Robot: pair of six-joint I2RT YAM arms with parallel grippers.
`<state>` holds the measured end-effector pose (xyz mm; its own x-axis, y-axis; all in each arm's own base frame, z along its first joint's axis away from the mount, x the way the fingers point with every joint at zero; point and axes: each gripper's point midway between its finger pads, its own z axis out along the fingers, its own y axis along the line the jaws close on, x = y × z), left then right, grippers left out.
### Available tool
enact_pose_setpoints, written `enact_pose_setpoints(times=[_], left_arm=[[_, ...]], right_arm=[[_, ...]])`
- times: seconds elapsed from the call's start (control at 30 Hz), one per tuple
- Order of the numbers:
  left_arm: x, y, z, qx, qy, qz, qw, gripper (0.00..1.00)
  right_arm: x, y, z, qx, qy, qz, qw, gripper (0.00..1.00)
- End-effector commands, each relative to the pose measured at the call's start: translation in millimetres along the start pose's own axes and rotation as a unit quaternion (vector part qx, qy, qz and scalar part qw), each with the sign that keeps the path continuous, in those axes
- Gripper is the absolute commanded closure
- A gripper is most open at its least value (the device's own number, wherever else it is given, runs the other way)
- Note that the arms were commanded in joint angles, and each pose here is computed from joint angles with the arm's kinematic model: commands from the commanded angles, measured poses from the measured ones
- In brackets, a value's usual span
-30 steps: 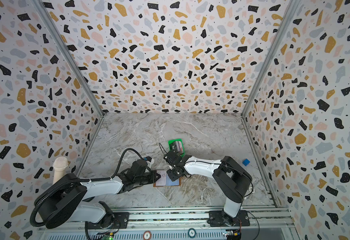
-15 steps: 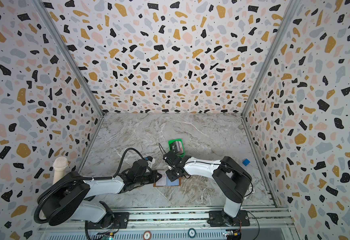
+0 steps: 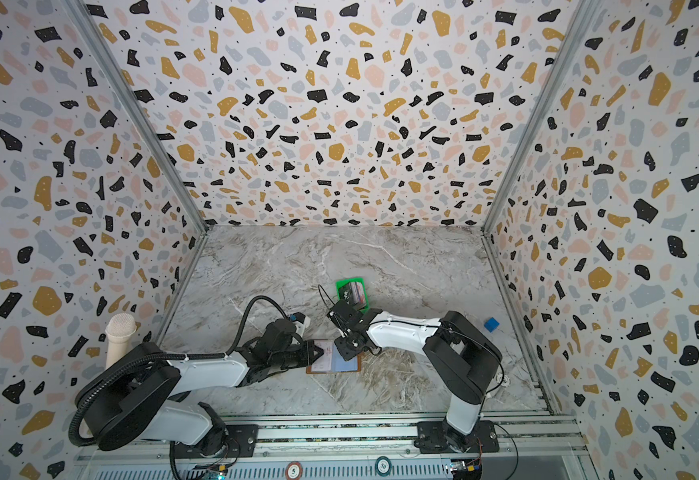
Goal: Put the credit cards into the card holder
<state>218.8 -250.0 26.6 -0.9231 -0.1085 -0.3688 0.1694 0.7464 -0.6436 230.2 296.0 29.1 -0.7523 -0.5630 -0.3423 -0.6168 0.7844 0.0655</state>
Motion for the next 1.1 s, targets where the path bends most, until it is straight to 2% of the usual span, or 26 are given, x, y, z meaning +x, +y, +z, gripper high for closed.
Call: enact_pose_setpoints(times=[0.0, 0.13, 0.3, 0.57, 0.73, 0.8, 0.87, 1.0, 1.07], left_arm=[[31.5, 32.1, 1.5, -0.054, 0.049, -0.009, 0.997, 1.0], [32.1, 32.4, 1.6, -0.054, 0.05, -0.009, 0.997, 1.0], [33.0, 32.8, 2.0, -0.054, 0.052, -0.009, 0.997, 1.0], [33.4, 32.2, 2.4, -0.052, 0.053, -0.008, 0.997, 1.0], [33.6, 31.7, 2.8, -0.051, 0.055, -0.009, 0.997, 1.0], [34.5, 31.6, 2.9, -0.05, 0.057, -0.011, 0.997, 1.0], [34.8, 30.8, 2.7, -0.048, 0.058, -0.011, 0.997, 1.0], [34.1, 30.3, 1.8, -0.05, 0.058, -0.009, 0.997, 1.0], [33.5, 29.6, 1.5, -0.049, 0.058, -0.009, 0.997, 1.0]], right_arm=[[6.7, -0.8, 4.4, 0.012, 0.02, -0.015, 1.0, 0.56], [14.5, -3.0, 8.3, 0.034, 0.033, -0.026, 0.999, 0.61], [15.2, -6.1, 7.1, 0.054, 0.035, -0.037, 0.997, 0.56], [29.9, 5.5, 17.2, 0.013, 0.058, -0.033, 0.998, 0.72], [34.1, 6.6, 17.3, 0.004, 0.06, -0.027, 0.998, 0.89], [29.5, 6.4, 14.1, 0.002, 0.05, -0.024, 0.998, 0.91], [20.9, 8.7, 7.1, -0.008, 0.031, -0.022, 0.999, 0.87], [-0.4, 8.3, -11.3, -0.029, 0.001, -0.01, 1.0, 0.63], [-8.6, 6.5, -18.3, -0.039, -0.008, -0.004, 0.999, 0.6]])
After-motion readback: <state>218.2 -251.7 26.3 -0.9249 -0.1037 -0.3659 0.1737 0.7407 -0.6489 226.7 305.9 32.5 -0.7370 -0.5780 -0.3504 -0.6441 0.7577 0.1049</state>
